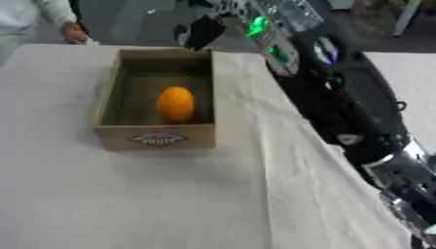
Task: Pick up objects on the table and place them in the box.
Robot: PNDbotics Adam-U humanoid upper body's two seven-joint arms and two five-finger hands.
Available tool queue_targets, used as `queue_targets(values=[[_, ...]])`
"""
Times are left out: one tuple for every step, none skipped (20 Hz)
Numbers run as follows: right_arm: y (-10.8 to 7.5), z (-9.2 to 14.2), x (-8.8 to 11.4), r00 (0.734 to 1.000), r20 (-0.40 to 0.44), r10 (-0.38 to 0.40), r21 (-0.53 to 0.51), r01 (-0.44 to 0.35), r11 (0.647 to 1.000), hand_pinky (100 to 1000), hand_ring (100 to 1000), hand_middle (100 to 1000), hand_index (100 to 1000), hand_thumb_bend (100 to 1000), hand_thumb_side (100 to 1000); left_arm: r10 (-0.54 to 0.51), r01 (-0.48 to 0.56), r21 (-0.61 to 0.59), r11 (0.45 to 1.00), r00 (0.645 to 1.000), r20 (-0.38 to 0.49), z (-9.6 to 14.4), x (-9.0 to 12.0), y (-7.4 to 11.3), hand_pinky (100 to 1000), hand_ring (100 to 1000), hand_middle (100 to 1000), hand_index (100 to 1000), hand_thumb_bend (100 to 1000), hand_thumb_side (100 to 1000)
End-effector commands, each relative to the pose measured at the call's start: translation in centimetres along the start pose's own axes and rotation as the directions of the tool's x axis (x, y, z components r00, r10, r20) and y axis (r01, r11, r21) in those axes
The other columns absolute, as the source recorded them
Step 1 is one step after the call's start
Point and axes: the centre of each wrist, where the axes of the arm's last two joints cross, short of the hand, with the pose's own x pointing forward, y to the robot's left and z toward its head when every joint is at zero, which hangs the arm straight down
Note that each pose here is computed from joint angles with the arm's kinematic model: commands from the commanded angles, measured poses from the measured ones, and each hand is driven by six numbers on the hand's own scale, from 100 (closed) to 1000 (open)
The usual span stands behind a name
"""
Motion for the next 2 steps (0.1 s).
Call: queue_targets(values=[[-2.59, 3.34, -1.49, 1.0, -0.017, -0.015, -0.113, 0.013, 0.994, 797, 856, 756, 901, 100, 523, -0.007, 0.006, 0.014, 1.0, 0.999, 0.034, -0.63, 0.46, 0.39, 633, 746, 646, 848, 100, 891], [-2.69, 4.27, -1.83, 0.999, -0.024, -0.026, -0.137, 0.022, 0.99, 793, 848, 746, 893, 100, 548, -0.008, 0.007, 0.016, 1.0, 0.999, 0.035, -0.65, 0.45, 0.41, 633, 746, 646, 848, 100, 891]])
